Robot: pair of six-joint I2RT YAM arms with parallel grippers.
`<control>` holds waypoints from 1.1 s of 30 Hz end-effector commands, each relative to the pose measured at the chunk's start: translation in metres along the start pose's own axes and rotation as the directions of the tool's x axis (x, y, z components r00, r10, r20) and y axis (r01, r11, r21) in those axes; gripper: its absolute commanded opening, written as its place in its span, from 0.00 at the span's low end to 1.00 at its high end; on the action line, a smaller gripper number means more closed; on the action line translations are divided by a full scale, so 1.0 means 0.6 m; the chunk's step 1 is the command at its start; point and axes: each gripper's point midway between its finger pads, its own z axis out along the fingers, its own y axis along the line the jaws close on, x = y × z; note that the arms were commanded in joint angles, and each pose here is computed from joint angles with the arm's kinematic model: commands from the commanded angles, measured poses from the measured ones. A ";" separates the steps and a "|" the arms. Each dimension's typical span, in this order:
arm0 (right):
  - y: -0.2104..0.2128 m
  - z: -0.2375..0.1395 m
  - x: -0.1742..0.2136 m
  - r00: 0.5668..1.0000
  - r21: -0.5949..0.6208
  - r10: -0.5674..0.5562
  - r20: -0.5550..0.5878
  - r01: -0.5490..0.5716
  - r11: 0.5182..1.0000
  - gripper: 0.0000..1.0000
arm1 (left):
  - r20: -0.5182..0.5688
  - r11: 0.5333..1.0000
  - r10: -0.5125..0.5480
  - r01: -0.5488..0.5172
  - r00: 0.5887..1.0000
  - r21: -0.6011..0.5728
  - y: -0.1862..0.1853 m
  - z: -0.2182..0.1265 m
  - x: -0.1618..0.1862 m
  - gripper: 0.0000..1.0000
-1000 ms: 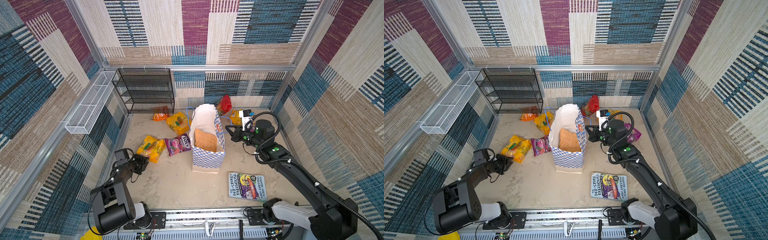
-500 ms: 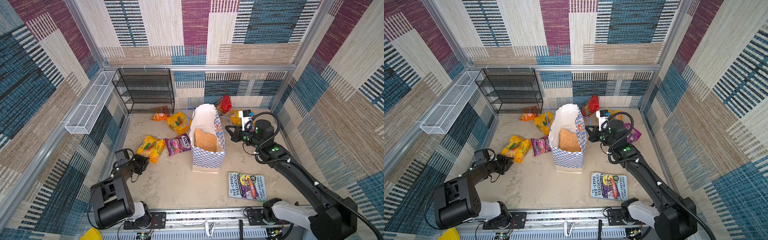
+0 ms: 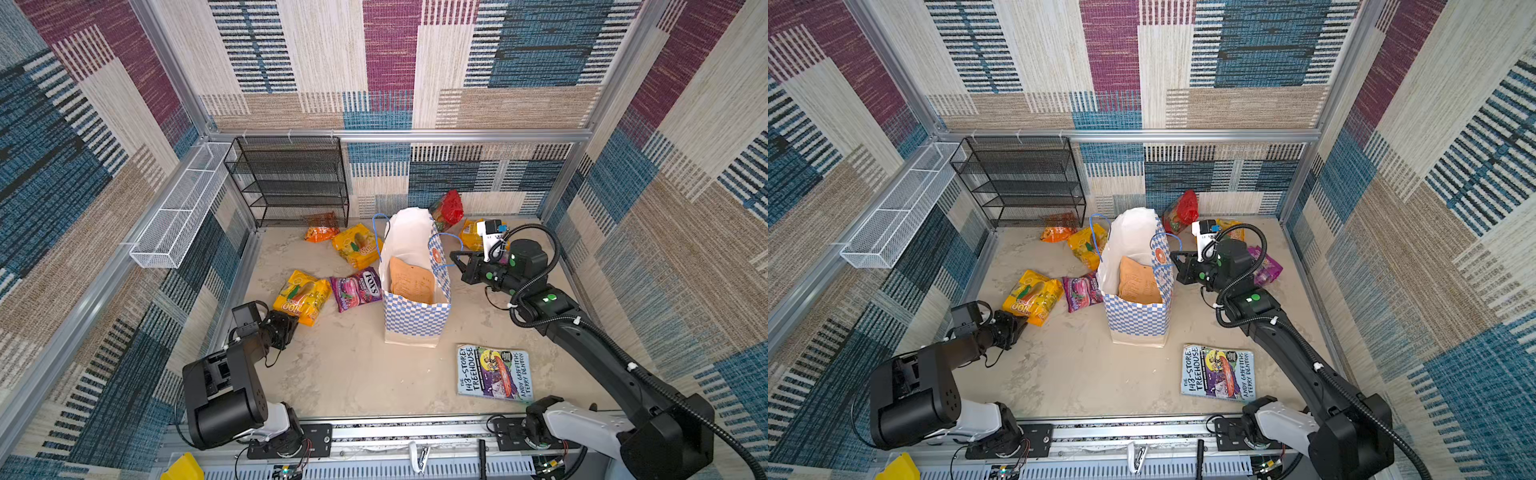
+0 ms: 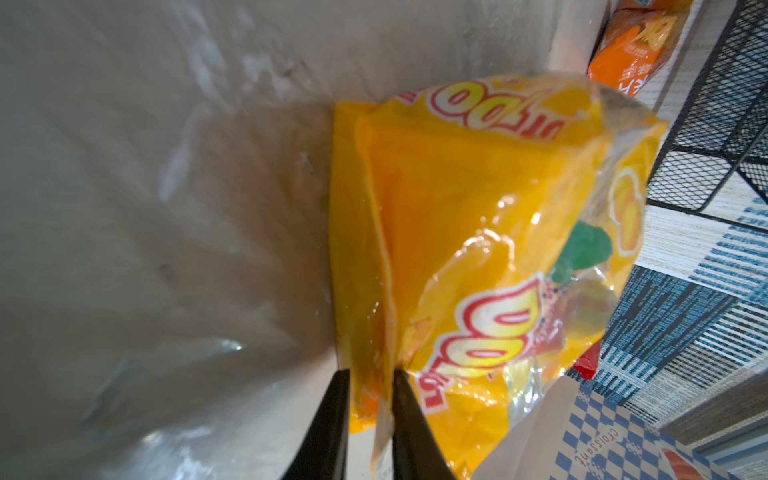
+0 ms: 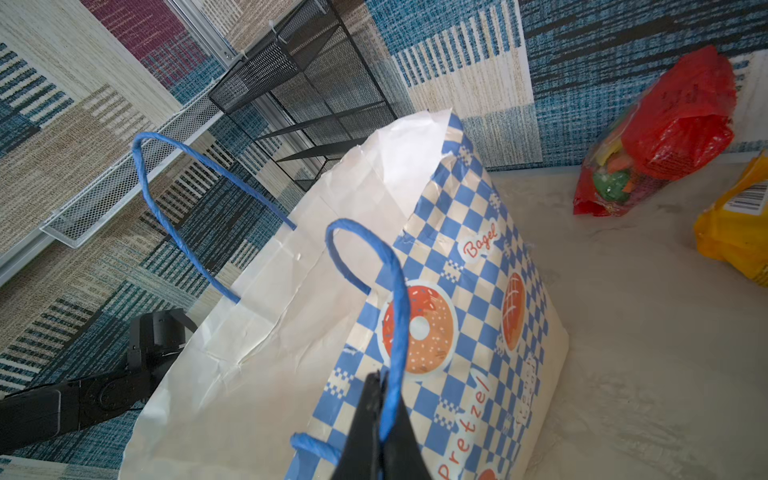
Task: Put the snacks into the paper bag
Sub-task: 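Grasp the yellow LOT100 bag by its top edge with left gripper, then lift the yellow LOT100 bag and swing it over the checkered bag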
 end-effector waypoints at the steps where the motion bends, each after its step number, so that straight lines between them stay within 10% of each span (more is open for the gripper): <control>1: 0.006 -0.001 -0.009 1.000 -0.016 -0.010 0.026 0.010 1.000 0.00 | 0.054 1.000 -0.006 0.006 0.999 0.005 0.001 0.002 -0.016 0.13; 11: 0.006 -0.003 -0.011 0.999 -0.013 -0.013 0.031 0.014 1.000 0.00 | 0.028 0.975 -0.070 0.063 0.997 0.212 -0.075 -0.061 0.017 0.00; 19: 0.006 -0.001 -0.005 1.000 -0.023 -0.008 0.024 0.008 1.000 0.00 | 0.205 0.978 0.088 -0.123 0.975 0.166 -0.146 -0.205 0.028 0.00; 33: 0.021 -0.018 -0.024 0.998 -0.031 -0.030 0.058 0.032 0.999 0.00 | 0.185 0.883 0.206 -0.264 0.961 0.389 -0.314 -0.350 0.087 0.00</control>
